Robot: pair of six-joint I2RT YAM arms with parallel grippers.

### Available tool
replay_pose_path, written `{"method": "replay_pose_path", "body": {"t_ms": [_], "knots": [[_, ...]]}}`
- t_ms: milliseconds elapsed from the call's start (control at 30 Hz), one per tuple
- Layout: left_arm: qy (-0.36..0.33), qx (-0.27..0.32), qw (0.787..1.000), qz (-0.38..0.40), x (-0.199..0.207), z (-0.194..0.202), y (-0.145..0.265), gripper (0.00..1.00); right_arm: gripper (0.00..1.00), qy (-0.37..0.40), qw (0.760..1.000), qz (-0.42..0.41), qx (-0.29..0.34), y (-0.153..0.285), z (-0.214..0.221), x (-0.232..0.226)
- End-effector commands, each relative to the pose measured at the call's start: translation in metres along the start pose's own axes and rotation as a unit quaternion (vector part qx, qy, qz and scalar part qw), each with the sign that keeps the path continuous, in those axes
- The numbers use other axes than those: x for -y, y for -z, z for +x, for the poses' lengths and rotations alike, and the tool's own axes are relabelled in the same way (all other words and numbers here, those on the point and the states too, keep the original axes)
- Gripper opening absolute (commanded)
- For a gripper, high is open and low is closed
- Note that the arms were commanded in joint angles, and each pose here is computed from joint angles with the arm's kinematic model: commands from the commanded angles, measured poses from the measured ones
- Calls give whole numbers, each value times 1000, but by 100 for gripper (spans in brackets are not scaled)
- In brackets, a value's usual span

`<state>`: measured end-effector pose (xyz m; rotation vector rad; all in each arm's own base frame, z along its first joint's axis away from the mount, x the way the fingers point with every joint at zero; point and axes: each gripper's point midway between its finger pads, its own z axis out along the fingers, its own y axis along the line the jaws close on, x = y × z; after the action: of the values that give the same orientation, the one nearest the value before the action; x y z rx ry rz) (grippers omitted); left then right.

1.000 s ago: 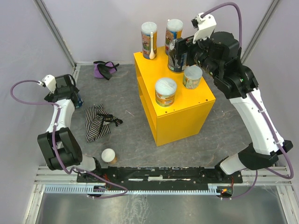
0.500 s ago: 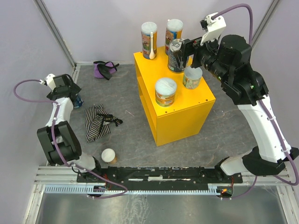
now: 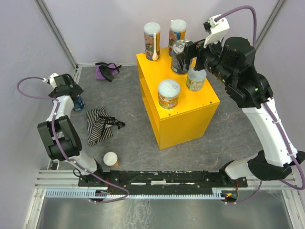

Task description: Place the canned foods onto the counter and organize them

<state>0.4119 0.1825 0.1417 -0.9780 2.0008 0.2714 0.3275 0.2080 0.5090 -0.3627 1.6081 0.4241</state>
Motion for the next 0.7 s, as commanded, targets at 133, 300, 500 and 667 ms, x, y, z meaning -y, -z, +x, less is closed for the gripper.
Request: {"method": "replay_pose_path", "body": {"t_ms": [133,300,500,667], "knots": [[-43,24,999,1,-3,-14,-9,99,99,-5,999,-10,43,10,-24,-5],[-56,20,998,0,-5,-16,-17,99,99,-7,999,-7,46,14,-22,-3],[-69,17,997,10,-3,-17,-26,99,100,-8,999,-10,51,19,-22,-5],[-69,16,997,12,-4,-18,-33,99,99,-6,999,-9,53,22,-18,-6]]}}
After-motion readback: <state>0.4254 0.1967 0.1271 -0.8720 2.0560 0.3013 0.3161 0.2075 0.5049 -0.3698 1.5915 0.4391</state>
